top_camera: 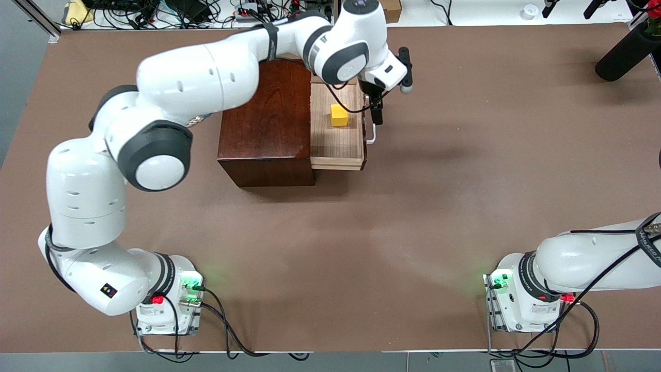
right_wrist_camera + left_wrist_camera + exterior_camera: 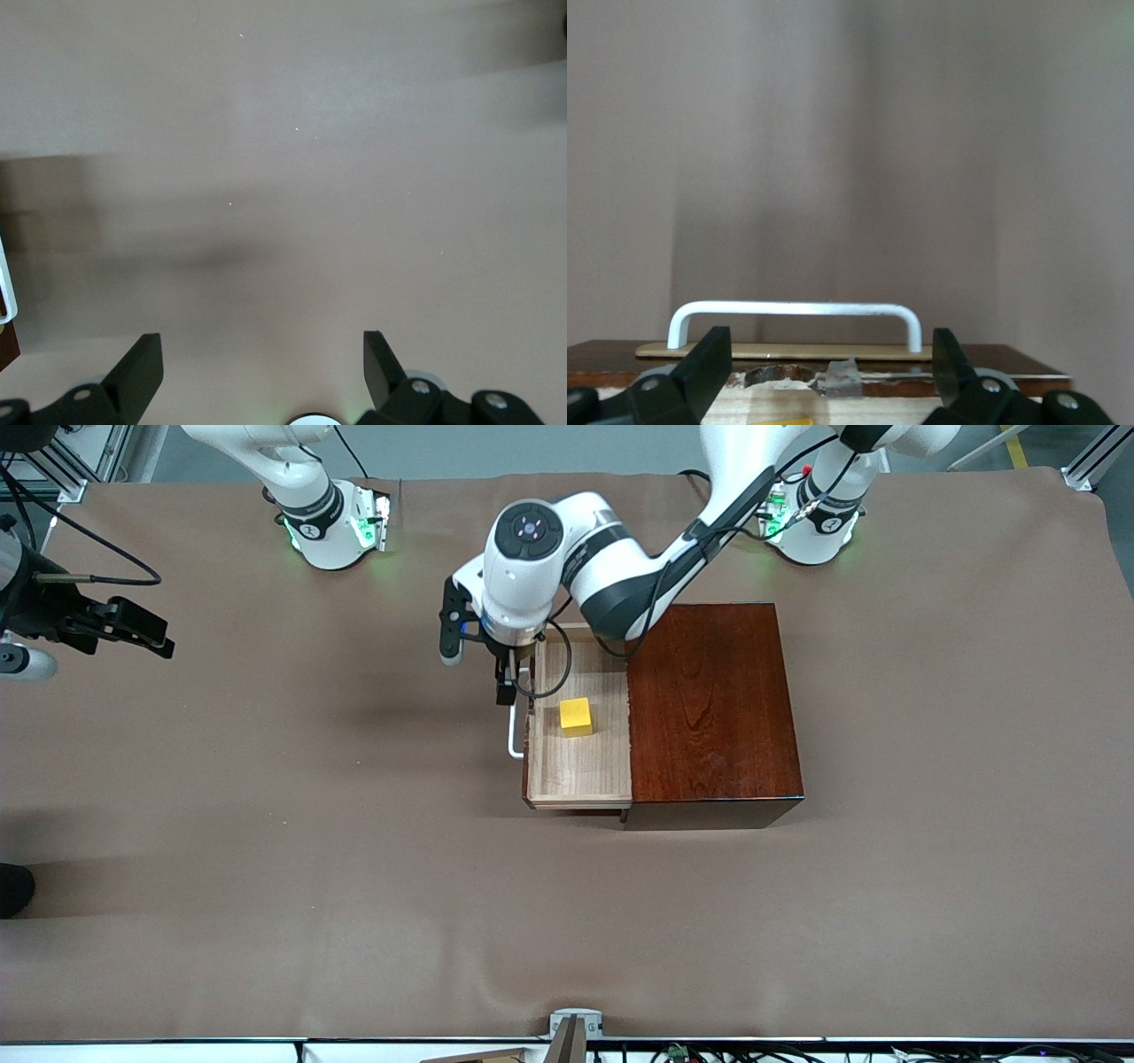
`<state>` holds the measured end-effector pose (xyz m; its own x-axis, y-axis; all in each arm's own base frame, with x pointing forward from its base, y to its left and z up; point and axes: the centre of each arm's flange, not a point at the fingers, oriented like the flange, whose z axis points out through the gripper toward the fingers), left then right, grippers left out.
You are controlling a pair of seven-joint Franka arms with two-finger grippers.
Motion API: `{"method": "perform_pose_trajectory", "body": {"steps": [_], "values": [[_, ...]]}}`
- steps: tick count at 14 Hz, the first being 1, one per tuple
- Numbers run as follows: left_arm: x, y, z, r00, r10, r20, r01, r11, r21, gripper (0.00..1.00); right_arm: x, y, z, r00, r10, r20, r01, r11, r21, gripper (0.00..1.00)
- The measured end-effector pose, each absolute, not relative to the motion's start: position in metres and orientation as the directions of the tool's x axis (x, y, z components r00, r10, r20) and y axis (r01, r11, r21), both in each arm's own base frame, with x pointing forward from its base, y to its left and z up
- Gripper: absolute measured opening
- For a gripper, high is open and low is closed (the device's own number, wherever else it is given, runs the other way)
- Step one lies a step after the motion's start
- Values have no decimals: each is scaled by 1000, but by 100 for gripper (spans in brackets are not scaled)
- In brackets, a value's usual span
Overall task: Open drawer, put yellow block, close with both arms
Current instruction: 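Move the left gripper down to the drawer handle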
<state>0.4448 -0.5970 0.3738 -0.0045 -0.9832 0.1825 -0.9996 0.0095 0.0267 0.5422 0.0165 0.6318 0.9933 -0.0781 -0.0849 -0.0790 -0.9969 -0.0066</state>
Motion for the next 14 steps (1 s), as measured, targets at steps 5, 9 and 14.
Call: {"method": "perform_pose_trajectory", "body": {"steps": [5, 9, 14], "values": [[446, -605, 338, -15, -989, 150, -1000, 13, -17, 100, 542, 14, 630, 993, -83, -89, -84, -996, -6, 100], [458, -598, 321, -30, -990, 136, -999, 27, -28, 100, 543, 13, 630, 993, -84, -87, -85, -996, -6, 100], [460, -596, 320, -46, -993, 105, -998, 42, -47, 100, 544, 14, 629, 993, -84, -82, -85, -996, -7, 100]]}}
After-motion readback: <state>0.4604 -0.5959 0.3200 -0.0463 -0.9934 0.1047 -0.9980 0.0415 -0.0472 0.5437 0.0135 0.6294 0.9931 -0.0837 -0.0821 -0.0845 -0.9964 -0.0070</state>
